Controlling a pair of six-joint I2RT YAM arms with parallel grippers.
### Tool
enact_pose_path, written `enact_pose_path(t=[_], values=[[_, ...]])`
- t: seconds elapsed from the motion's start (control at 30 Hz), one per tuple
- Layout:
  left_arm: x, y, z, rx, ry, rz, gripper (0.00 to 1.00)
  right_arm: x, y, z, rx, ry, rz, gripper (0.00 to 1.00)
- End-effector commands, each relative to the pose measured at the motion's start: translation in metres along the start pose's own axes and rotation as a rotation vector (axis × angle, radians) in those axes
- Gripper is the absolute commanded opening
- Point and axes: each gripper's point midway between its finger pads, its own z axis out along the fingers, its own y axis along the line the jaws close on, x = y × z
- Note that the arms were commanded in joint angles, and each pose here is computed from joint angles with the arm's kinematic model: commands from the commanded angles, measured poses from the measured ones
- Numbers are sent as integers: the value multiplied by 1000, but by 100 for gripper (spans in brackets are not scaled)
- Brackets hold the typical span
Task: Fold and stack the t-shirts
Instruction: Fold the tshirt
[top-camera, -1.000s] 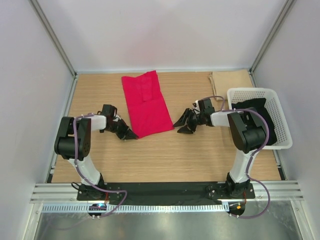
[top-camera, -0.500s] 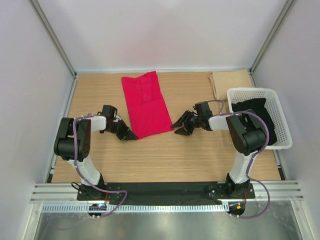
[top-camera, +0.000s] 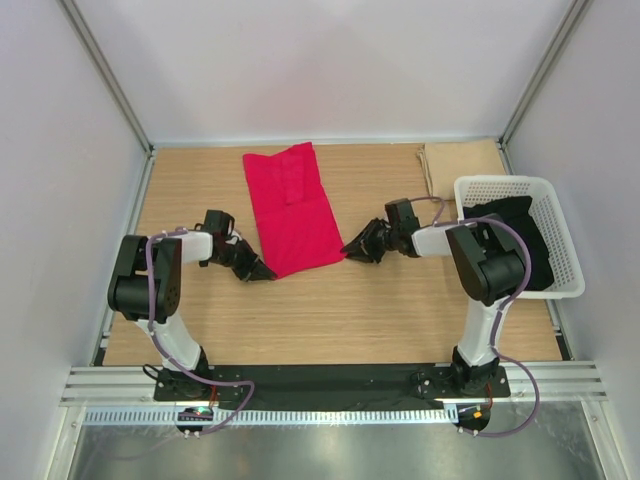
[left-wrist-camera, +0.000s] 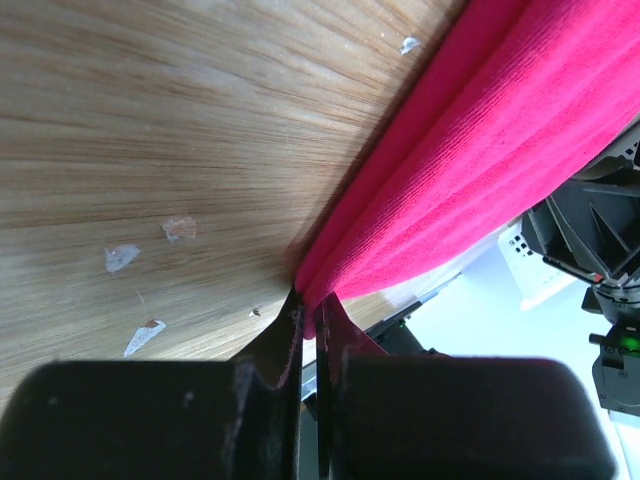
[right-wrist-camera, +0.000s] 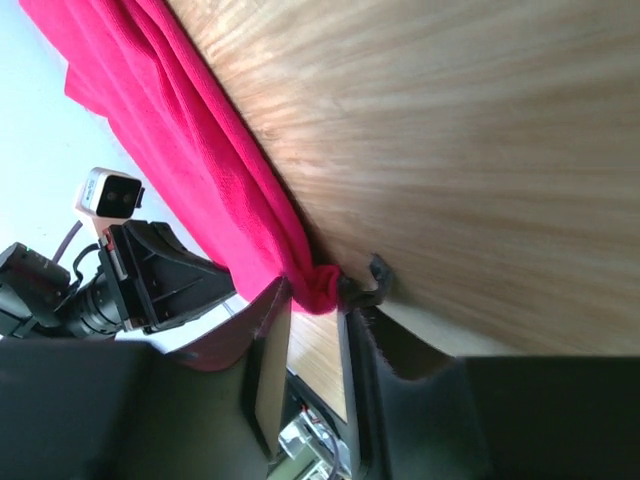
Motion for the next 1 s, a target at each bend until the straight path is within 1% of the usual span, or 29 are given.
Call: enact_pose_path(t=[0.0, 0.03, 0.07, 0.1, 0.13, 0.23, 0.3, 0.33, 0.4, 0.43, 0.5, 0.53, 0.57, 0.63, 0.67, 0.7, 0.83, 0.93, 0.97], values=[[5, 28, 3, -115, -13, 3, 0, -8, -57, 18, 197, -67, 3, 29], [5, 29, 3, -117, -11, 4, 0, -7, -56, 20, 185, -56, -6, 17], [5, 28, 3, -117, -13, 8, 0, -6, -53, 22, 168, -43, -21, 9], [5, 29, 2, -119, -14, 9, 0, -4, -52, 21, 161, -34, -33, 3], [5, 28, 0, -120, -18, 22, 0, -3, -51, 21, 154, -26, -61, 1], [7, 27, -7, -131, -30, 48, 0, 7, -43, 12, 133, 5, -123, 1], [12, 27, -9, -145, -32, 72, 0, 17, -46, 3, 152, 29, -148, 1], [15, 26, -11, -150, -35, 88, 0, 20, -39, -5, 134, 26, -168, 1], [25, 22, -18, -164, -51, 134, 0, 32, -47, -17, 161, 53, -174, 1], [31, 21, -20, -169, -52, 153, 0, 35, -38, -27, 135, 46, -192, 1], [46, 17, -30, -178, -65, 199, 0, 48, -45, -38, 156, 69, -204, 1], [52, 17, -33, -180, -69, 208, 0, 51, -36, -48, 134, 59, -223, 1], [59, 22, -36, -186, -69, 200, 0, 60, -45, -54, 153, 80, -212, 1], [74, 20, -50, -170, -94, 224, 0, 68, -45, -65, 151, 84, -217, 1], [82, 28, -52, -179, -90, 213, 0, 77, -47, -76, 153, 87, -222, 1], [92, 27, -62, -163, -97, 224, 0, 82, -49, -80, 155, 91, -224, 1], [123, 40, -80, -145, -89, 221, 0, 112, -48, -103, 137, 106, -247, 1], [145, 48, -94, -113, -81, 208, 0, 129, -45, -122, 125, 90, -262, 1], [150, 51, -97, -112, -78, 199, 0, 138, -50, -127, 143, 105, -257, 1]])
